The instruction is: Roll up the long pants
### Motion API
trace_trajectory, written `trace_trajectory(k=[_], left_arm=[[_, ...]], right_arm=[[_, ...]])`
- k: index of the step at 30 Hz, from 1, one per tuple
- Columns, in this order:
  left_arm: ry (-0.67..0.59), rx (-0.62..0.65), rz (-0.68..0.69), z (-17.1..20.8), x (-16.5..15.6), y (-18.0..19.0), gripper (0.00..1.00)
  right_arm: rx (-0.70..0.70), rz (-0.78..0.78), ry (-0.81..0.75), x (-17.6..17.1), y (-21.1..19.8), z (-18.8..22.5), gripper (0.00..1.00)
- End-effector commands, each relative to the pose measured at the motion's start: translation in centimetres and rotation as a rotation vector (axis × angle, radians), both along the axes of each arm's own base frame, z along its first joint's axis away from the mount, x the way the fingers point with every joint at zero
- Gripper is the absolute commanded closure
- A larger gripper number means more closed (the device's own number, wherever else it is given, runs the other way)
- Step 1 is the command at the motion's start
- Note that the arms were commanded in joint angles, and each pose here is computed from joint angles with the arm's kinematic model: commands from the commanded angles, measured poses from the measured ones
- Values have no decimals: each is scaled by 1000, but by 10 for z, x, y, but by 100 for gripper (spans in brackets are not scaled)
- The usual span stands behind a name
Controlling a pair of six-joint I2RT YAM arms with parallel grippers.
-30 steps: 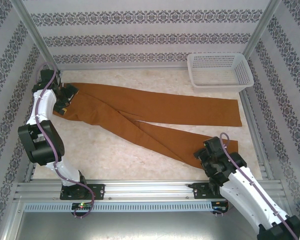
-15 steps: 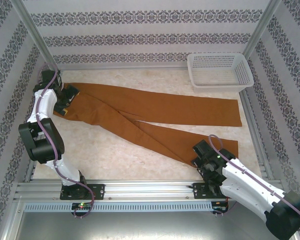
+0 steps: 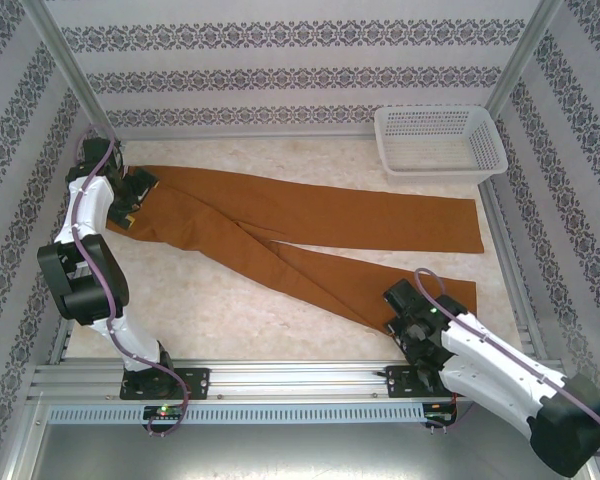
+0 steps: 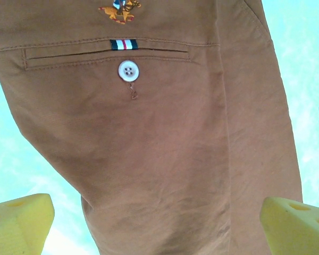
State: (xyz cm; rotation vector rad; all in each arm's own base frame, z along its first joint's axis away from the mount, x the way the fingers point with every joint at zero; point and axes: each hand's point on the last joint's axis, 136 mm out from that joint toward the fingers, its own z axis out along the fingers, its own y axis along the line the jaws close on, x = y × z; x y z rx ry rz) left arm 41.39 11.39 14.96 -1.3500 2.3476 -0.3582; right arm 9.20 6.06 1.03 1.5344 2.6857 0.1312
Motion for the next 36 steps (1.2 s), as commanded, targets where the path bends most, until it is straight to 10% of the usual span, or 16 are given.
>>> trace_trajectory(k=[1,16,22,36], left_arm=[[-15,13,-14,9,5,2,0],[-26,27,-13,20,7,5,0],[-22,25,-11,19,5,4,0],[-31,34,-6,28,12,8,0]], right_arm=[[-59,8,-194,48,-2,9,42],[-92,39,-205,71,-6,15,42],[-89,54,-198,67,-6,16,89],[-182,233,-280,103,-31,102,100]])
